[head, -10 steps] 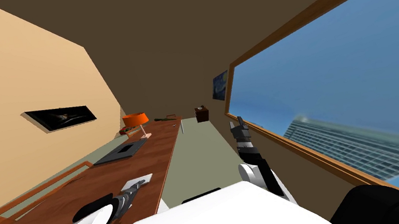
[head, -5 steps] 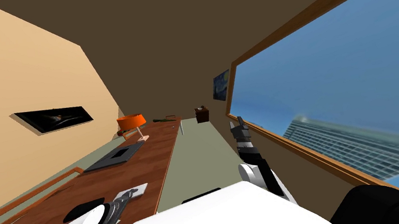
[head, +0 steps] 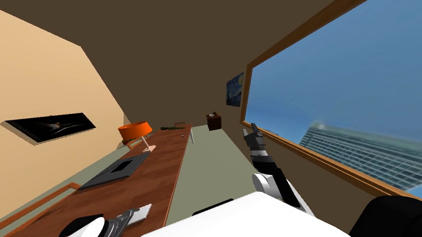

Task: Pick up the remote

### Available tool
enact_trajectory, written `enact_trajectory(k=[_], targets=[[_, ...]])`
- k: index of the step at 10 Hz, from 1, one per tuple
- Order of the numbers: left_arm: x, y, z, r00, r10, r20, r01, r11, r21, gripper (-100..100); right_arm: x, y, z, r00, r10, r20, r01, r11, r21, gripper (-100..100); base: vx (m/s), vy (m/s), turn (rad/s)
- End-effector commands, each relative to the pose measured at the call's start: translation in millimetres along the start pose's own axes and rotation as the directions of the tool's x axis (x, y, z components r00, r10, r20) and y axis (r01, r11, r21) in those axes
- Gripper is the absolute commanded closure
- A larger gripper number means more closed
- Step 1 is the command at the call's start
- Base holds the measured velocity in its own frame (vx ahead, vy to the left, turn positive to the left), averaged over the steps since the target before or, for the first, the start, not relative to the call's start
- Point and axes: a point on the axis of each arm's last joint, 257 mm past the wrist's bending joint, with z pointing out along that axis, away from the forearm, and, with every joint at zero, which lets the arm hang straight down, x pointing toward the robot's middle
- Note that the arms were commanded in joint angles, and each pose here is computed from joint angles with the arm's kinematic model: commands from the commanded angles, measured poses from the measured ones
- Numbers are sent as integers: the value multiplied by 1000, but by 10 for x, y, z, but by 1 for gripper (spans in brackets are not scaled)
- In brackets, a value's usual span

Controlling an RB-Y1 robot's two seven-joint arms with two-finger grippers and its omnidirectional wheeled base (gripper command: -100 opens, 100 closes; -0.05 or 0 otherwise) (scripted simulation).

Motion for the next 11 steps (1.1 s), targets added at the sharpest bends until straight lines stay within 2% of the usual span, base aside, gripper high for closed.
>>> enact_trajectory(k=[1, 2, 5, 6, 11], targets=[[-33, 146, -6, 999, -28, -25, 27, 998, -51, -100, 0, 0, 0, 1000, 0, 0, 0, 1000, 0, 0, 149, 17, 10], [-32, 148, -6, 999, -28, -25, 27, 998, -52, -100, 0, 0, 0, 1000, 0, 0, 0, 1000, 0, 0, 116, 16, 0], [-50, 408, -30, 995, -81, -62, 72, 989, -132, -100, 0, 0, 0, 1000, 0, 0, 0, 1000, 0, 0, 128, 8, 9], [-50, 408, -30, 995, -81, -62, 72, 989, -132, -100, 0, 0, 0, 1000, 0, 0, 0, 1000, 0, 0, 95, 2, 8], [-17, 718, -56, 985, -145, -97, 120, 968, -222, -100, 0, 0, 0, 1000, 0, 0, 0, 1000, 0, 0, 76, 16, 17]])
